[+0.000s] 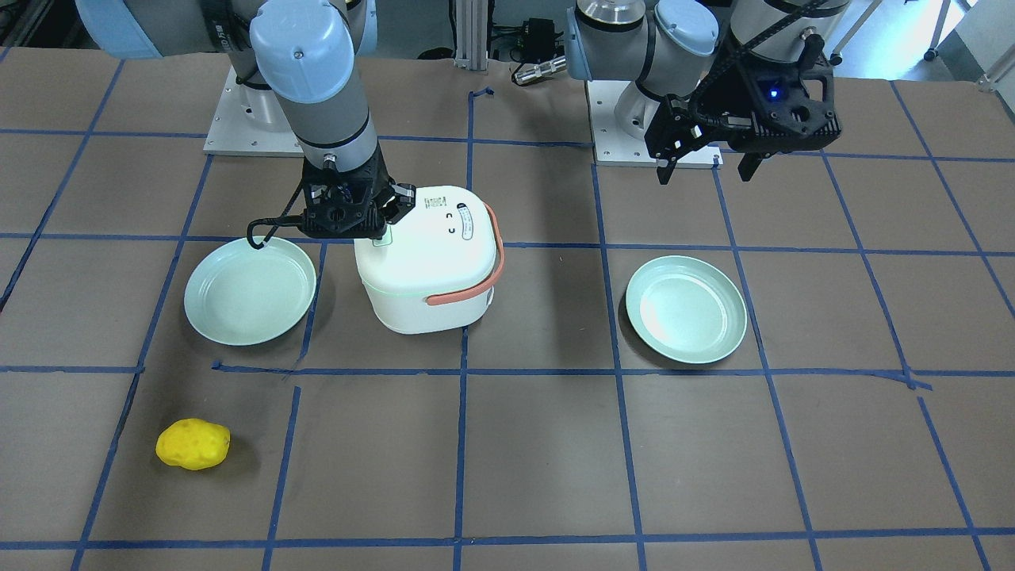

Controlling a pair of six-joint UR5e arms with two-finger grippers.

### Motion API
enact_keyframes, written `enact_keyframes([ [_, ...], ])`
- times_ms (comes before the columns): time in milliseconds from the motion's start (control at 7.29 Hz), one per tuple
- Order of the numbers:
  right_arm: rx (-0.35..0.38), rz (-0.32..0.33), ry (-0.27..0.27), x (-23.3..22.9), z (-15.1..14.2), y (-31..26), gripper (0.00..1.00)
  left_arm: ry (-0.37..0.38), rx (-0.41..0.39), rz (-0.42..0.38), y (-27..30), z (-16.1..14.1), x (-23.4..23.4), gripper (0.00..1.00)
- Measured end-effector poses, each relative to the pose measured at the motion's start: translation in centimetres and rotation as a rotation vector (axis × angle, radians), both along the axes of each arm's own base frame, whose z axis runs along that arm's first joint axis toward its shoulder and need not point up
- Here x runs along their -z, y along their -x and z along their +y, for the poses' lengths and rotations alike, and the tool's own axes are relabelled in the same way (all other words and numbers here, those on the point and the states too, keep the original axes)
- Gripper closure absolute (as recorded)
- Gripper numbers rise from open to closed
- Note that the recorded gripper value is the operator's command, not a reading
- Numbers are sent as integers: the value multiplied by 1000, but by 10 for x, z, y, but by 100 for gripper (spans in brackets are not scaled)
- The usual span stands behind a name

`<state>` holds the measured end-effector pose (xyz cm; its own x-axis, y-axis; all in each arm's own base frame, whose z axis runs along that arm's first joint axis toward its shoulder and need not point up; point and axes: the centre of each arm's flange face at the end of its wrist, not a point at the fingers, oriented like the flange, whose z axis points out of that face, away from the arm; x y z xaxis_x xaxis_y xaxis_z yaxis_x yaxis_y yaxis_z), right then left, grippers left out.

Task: Press rice cooker button
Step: 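Press the green button on the rice cooker lid with the right gripper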

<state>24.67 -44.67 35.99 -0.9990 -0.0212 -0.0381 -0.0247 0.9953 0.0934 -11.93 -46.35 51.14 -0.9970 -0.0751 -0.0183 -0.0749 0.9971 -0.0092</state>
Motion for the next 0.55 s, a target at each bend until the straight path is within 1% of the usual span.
enact_keyframes([
  [137, -1, -1, 3, -1, -1, 0, 74, 0, 0, 0, 0, 0, 0, 0],
  [549, 1, -1, 1, 0, -1, 0, 94, 0, 1, 0, 0, 0, 0, 0],
])
